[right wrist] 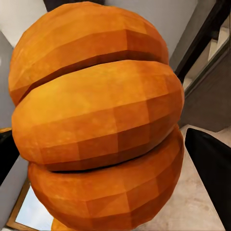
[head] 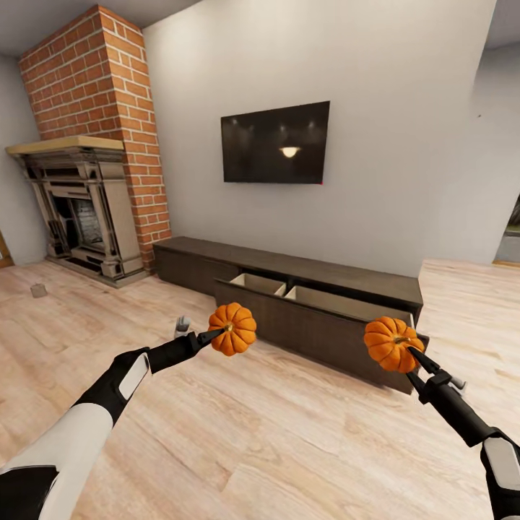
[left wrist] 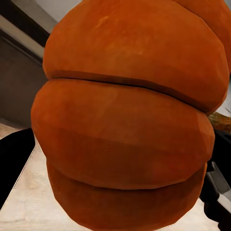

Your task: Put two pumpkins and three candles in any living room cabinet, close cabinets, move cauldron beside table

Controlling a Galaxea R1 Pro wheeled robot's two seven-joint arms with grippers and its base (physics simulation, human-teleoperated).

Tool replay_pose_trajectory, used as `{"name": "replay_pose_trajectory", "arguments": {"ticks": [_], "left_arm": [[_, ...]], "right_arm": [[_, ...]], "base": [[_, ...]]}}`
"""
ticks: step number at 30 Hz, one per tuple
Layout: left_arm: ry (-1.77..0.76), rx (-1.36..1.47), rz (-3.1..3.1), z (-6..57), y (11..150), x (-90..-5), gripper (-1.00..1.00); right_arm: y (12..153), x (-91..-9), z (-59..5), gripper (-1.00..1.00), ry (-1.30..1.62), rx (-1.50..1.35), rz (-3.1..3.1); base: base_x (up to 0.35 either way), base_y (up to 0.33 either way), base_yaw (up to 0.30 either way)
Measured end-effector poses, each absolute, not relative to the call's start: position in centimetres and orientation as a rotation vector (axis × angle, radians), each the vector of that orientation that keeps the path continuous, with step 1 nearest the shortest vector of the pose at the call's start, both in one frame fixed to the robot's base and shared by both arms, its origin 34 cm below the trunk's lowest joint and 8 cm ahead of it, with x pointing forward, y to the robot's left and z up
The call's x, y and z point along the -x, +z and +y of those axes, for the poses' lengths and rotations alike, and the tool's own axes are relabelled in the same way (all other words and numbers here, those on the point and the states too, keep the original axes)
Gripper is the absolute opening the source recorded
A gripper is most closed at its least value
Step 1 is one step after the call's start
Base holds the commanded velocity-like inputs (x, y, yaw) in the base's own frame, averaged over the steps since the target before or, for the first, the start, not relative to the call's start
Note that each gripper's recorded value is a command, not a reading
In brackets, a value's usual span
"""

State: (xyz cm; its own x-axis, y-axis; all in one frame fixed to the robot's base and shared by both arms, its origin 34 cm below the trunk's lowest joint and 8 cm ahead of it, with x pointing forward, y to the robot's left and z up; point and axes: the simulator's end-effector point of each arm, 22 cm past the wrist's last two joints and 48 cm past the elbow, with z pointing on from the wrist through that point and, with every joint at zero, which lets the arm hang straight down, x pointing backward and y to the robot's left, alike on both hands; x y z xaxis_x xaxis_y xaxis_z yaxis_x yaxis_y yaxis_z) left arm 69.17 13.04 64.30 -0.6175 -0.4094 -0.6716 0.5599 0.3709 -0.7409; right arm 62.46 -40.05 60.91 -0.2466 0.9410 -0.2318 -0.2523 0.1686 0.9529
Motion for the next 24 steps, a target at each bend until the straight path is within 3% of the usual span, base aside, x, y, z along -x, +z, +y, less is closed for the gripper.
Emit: {"name": "replay_pose_trajectory", "arguments": {"ticks": [13, 24], "left_arm": [[-1.389, -0.128, 1.762, 13.07, 63.88, -69.29, -1.0], [-1.409, -0.118, 1.766, 13.19, 63.54, -69.28, -1.0]], "right_arm": [[60.58, -62.31, -40.68, -1.0, 1.347, -0.764, 1.314], [60.26, -62.35, -41.11, -1.0, 1.345, -0.775, 1.317]], "base": [[0.301, 0.0, 0.0], [0.06, 0.0, 0.068]]}}
